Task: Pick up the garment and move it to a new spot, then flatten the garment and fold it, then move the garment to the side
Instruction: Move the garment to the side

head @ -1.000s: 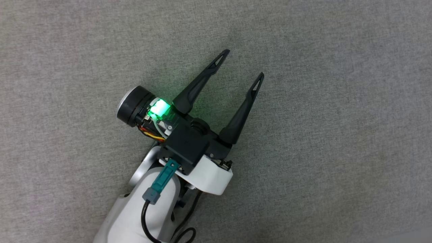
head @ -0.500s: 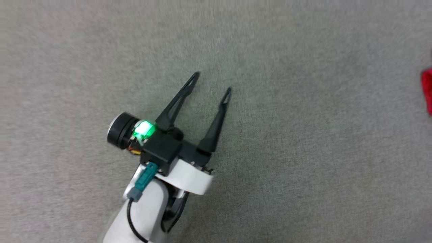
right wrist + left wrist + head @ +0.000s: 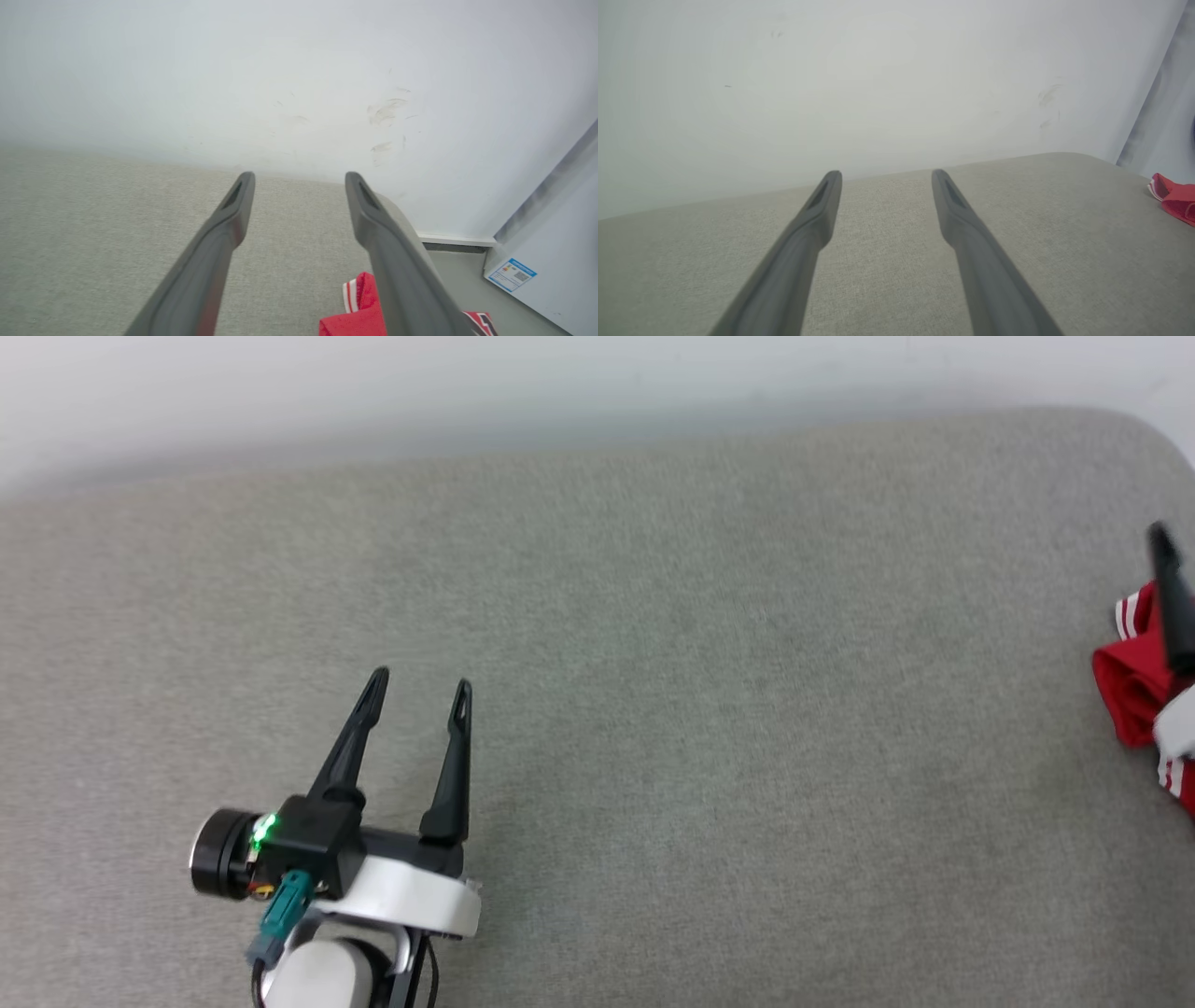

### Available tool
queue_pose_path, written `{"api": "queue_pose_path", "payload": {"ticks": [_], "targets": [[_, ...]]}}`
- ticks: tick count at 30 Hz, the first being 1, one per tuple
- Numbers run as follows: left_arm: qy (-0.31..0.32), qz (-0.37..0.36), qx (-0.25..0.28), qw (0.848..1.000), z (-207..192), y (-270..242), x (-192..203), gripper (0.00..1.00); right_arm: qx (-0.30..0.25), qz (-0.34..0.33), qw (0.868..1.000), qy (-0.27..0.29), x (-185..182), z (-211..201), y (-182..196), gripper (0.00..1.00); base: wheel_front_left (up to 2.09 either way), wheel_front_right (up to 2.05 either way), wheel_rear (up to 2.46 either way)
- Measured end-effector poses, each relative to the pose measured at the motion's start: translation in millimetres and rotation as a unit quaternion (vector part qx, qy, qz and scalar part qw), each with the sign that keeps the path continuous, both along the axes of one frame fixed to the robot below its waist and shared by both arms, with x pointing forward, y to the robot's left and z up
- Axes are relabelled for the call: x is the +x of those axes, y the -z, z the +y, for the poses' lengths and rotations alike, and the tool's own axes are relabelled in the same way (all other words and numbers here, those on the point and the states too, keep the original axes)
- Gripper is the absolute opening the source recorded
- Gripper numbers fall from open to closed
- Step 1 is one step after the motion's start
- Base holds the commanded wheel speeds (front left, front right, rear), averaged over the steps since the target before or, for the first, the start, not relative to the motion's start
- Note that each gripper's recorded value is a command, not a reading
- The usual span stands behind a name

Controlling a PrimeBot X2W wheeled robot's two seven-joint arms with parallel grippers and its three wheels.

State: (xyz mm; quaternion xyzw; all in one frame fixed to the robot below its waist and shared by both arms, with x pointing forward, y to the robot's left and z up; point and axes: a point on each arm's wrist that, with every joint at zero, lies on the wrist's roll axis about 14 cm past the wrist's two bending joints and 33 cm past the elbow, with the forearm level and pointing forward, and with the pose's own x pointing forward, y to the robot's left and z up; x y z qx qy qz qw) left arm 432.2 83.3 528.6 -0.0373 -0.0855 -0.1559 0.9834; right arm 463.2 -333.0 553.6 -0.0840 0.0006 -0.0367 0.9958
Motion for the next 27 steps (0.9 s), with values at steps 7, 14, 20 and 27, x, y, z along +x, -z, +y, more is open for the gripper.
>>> {"api": "queue_pose_path", "payload": {"ticks": [7,14,20,27], "targets": [[-0.047,0.0,0.001,0.999,31.9,-6.6,-28.9,1.0,0.093,-0.061,0.992,-0.052,-35.6,66.9,-8.5,1.0,0.0,0.0,0.0],[-0.076,0.009,-0.003,0.997,52.6,-2.9,-42.4,1.0,0.164,-0.07,0.982,-0.068,-56.8,107.1,5.4,1.0,0.0,0.0,0.0],[-0.073,0.034,0.006,0.997,52.9,14.4,-51.8,1.0,0.177,-0.055,0.98,-0.075,-64.2,122.0,24.9,1.0,0.0,0.0,0.0],[-0.085,0.032,0.012,0.996,58.6,13.7,-52.3,1.0,0.176,-0.045,0.98,-0.083,-67.3,135.0,35.9,1.0,0.0,0.0,0.0]]}}
